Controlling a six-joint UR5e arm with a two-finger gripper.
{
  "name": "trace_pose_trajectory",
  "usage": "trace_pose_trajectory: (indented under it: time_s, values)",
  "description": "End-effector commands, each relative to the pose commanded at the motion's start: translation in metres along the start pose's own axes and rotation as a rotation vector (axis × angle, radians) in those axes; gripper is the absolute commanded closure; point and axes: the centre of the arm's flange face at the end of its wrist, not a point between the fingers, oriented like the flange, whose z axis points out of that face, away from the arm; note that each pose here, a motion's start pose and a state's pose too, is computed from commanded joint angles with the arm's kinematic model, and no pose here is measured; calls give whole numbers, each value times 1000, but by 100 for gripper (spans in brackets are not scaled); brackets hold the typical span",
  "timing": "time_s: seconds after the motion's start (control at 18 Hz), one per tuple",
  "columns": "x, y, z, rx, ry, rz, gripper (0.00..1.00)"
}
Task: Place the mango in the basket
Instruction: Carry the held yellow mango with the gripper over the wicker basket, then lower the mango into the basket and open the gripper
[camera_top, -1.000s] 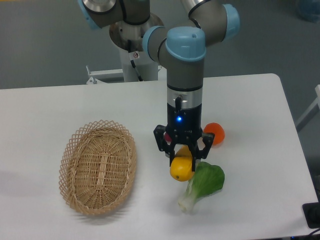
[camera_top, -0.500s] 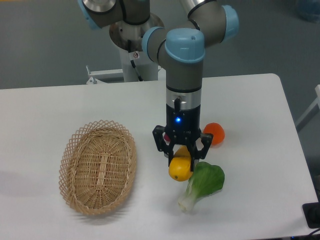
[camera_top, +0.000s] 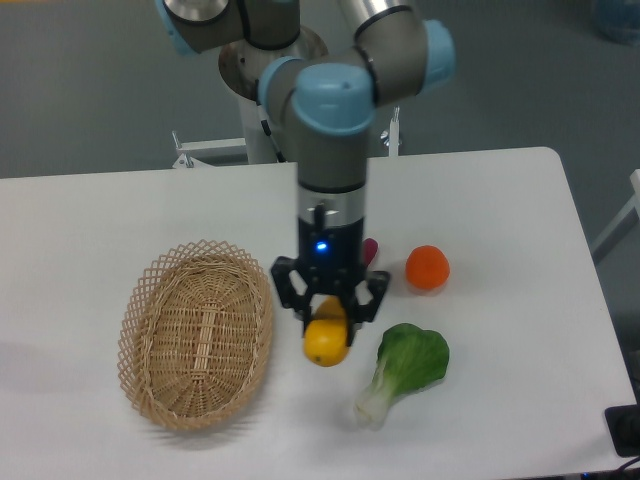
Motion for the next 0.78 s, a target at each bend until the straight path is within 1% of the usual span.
trace_pose_trajectory:
  time_s: [0.06, 0.17, 0.33, 0.39, 0.5, 0.56, 0.67, 0.78]
  values:
    - [15, 2, 4, -19, -5, 3, 56]
    - [44, 0, 5, -27, 8, -13, 56]
    - [67, 2, 25, -60, 32, -35, 56]
    - [82, 1, 34, -75, 37, -21, 56]
    - [113, 0, 45, -109, 20, 13, 56]
    - [130, 4, 55, -135, 19, 38, 56]
    - [145, 10, 69, -168, 4, 69, 56]
    - [165, 12, 89, -197, 20, 105, 56]
